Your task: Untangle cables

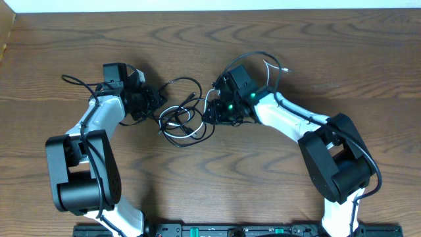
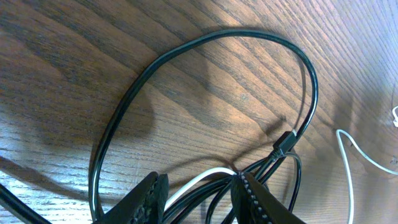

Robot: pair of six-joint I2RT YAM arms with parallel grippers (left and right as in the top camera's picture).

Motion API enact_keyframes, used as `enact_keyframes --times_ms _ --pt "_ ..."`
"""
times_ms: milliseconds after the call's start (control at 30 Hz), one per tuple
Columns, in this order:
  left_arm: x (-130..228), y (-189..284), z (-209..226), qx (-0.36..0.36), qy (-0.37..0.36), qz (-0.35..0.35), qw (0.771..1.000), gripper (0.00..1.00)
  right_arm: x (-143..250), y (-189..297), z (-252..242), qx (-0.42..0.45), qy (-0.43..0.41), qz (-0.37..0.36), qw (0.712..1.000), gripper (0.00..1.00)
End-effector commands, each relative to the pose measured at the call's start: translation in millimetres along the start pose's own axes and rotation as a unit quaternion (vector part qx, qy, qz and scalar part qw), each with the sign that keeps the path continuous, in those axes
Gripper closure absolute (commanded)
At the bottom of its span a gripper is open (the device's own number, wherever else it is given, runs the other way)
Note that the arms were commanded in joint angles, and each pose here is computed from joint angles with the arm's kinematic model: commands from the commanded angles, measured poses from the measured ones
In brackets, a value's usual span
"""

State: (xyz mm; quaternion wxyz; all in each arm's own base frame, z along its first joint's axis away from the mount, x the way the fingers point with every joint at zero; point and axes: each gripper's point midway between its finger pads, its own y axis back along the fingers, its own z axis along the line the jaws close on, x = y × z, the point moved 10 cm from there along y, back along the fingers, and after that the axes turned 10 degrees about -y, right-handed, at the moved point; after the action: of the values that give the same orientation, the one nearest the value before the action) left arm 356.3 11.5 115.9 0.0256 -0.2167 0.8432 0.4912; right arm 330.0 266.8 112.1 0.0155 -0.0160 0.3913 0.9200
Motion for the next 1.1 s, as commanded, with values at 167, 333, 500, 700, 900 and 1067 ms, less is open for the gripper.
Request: enact_keyframes --times_ms 167,333,500,700,900,1067 --pt "-1 -2 2 -0.005 -0.005 0.001 1.000 0.62 6 -6 1 -0.122 0.063 -0.002 0.991 0.57" --pt "-1 -2 2 -0.005 -0.005 0.001 1.000 0.62 7 -8 0 -0.130 0.076 -0.016 0.988 0.59" --pt "-1 -2 2 -0.005 -0.005 0.001 1.000 0.61 3 -8 0 -0.125 0.081 -0.035 0.988 0.78" --pt "-1 -2 2 -0.005 -0.005 0.002 1.000 0.61 -2 -7 2 -0.118 0.089 -0.062 0.987 0.79" --pt "-1 -2 2 -0.005 -0.005 0.002 1.000 0.61 -3 -16 -5 -0.107 0.075 -0.066 0.989 0.77" --pt "0 -2 2 -0.005 -0.004 0.003 1.000 0.61 -8 -33 -15 -0.121 0.057 -0.069 0.989 0.76"
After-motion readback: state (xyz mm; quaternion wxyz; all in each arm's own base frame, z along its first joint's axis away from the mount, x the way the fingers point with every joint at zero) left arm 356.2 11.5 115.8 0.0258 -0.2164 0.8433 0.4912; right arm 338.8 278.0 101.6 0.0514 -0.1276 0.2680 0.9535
